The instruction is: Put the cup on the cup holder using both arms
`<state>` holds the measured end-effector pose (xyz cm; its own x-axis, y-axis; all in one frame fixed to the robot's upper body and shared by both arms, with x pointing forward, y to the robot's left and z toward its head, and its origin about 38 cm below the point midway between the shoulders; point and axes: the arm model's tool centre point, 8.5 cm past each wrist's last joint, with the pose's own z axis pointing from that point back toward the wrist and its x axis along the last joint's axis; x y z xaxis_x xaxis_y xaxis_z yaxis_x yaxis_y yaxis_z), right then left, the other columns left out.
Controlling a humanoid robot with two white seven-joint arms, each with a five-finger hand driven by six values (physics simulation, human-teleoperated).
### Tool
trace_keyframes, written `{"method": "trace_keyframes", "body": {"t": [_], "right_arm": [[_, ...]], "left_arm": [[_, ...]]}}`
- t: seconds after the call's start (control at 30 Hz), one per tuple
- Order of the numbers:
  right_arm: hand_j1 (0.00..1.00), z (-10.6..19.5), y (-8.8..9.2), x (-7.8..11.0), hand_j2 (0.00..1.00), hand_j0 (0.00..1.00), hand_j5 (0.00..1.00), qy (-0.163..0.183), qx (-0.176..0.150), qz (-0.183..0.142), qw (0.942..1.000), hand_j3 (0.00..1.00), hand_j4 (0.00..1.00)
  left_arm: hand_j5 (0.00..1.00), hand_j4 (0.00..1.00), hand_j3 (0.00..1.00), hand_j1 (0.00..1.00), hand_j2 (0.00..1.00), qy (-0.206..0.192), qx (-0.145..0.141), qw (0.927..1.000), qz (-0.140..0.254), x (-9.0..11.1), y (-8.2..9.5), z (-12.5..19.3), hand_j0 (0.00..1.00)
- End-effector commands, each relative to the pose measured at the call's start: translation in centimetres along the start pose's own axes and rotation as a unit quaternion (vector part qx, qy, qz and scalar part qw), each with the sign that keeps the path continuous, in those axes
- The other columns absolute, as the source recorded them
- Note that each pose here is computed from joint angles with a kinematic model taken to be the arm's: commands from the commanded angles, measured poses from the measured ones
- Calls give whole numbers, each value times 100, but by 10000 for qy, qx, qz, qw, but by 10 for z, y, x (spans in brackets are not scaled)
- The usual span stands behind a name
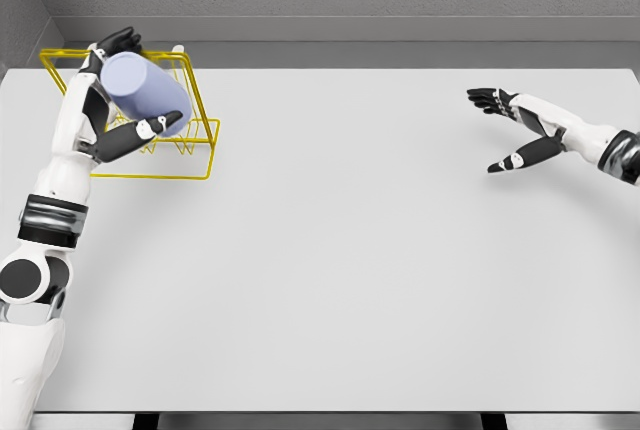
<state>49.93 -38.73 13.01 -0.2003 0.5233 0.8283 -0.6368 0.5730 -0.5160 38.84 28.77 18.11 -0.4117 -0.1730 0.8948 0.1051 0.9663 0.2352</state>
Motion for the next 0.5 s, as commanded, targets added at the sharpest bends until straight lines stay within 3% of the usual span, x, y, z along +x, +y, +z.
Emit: {"method": "trace_keyframes", "body": {"t": [0.0, 0.33, 0.47], "right_arm": [[100, 0, -1, 1, 100, 100, 100, -22, -34, -30, 10000, 100, 100], [100, -1, 0, 1, 100, 100, 100, -34, -26, -35, 10000, 100, 100], [100, -1, 0, 1, 100, 100, 100, -30, -20, -34, 10000, 100, 100]], "left_arm": [[100, 100, 100, 100, 100, 1, 13, 10000, -2, 0, 0, 0, 100], [100, 100, 100, 100, 100, -74, 43, 10000, 11, 3, 3, 1, 100], [100, 100, 100, 100, 100, -147, 183, 9997, -26, 8, 13, 10, 100]]}}
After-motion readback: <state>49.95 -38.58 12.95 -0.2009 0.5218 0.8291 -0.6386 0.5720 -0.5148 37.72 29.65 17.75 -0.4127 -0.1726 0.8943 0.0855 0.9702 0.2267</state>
